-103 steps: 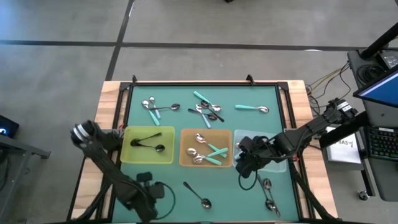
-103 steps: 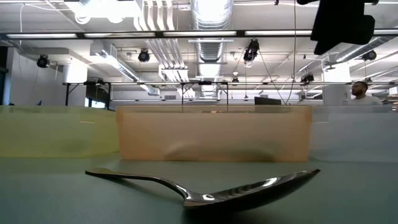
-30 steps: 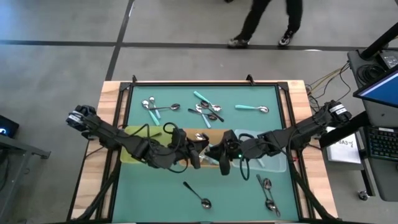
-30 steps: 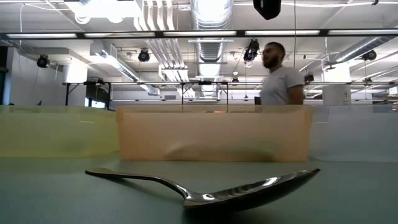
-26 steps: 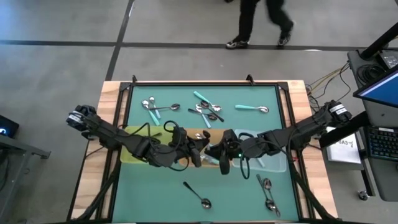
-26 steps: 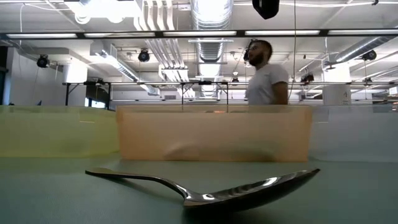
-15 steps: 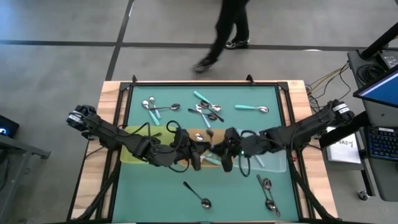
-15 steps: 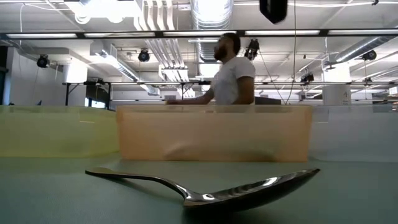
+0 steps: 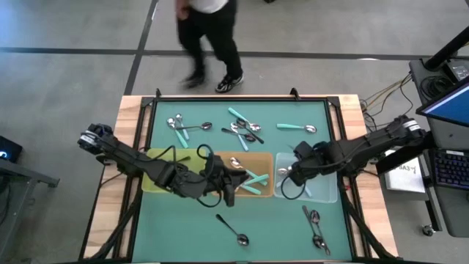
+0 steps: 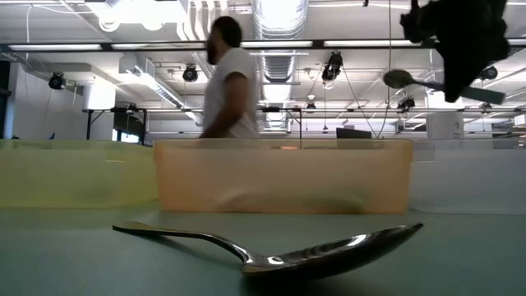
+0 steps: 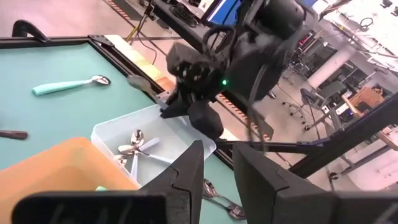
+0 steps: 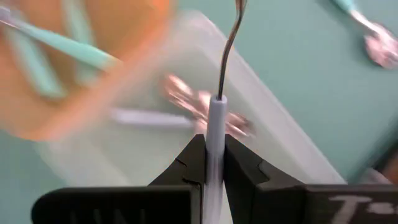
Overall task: Sort silverware by color (type)
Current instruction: Put the blue spoon into the white bin, then put the black spoon into the yellow bin
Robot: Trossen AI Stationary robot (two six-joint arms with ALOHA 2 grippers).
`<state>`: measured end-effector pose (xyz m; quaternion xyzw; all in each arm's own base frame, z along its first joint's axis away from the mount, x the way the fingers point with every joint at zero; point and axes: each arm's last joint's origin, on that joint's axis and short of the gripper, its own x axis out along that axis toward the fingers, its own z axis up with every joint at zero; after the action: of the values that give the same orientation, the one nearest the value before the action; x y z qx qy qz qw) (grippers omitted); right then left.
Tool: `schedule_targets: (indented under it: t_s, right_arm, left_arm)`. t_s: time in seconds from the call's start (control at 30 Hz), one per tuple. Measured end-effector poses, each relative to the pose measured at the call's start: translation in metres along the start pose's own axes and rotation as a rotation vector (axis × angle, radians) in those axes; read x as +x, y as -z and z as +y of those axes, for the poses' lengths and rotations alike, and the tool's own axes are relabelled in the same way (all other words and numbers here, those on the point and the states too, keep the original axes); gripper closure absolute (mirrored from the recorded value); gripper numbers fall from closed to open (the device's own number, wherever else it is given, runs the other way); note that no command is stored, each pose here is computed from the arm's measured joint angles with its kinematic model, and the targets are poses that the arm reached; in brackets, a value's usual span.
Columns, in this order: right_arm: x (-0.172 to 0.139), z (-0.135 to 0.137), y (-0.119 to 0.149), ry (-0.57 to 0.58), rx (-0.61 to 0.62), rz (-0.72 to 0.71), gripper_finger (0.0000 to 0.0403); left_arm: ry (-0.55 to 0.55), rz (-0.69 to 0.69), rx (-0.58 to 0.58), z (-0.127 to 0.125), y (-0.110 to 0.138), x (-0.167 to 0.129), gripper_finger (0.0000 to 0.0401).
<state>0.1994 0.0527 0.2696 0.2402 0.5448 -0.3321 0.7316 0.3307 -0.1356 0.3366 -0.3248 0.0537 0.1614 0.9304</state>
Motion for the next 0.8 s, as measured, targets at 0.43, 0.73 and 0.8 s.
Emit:
schedule_targets:
  t_s: [0.43, 0.73, 0.8]
  right_arm:
    - [0.020, 0.002, 0.008, 0.021, -0.035, 0.080, 0.0270]
    - [0.020, 0.003, 0.008, 0.007, -0.030, 0.073, 0.0227]
    - [0.020, 0.005, 0.007, -0.010, -0.011, 0.064, 0.0228]
  left_arm:
    - [-0.072, 0.154, 0.243, 0.022, -0.010, -0.005, 0.0333]
    - [-0.313, 0.597, 0.384, 0.102, -0.029, 0.018, 0.0333]
    - [-0.304, 0.684, 0.423, 0.121, -0.037, 0.024, 0.0333]
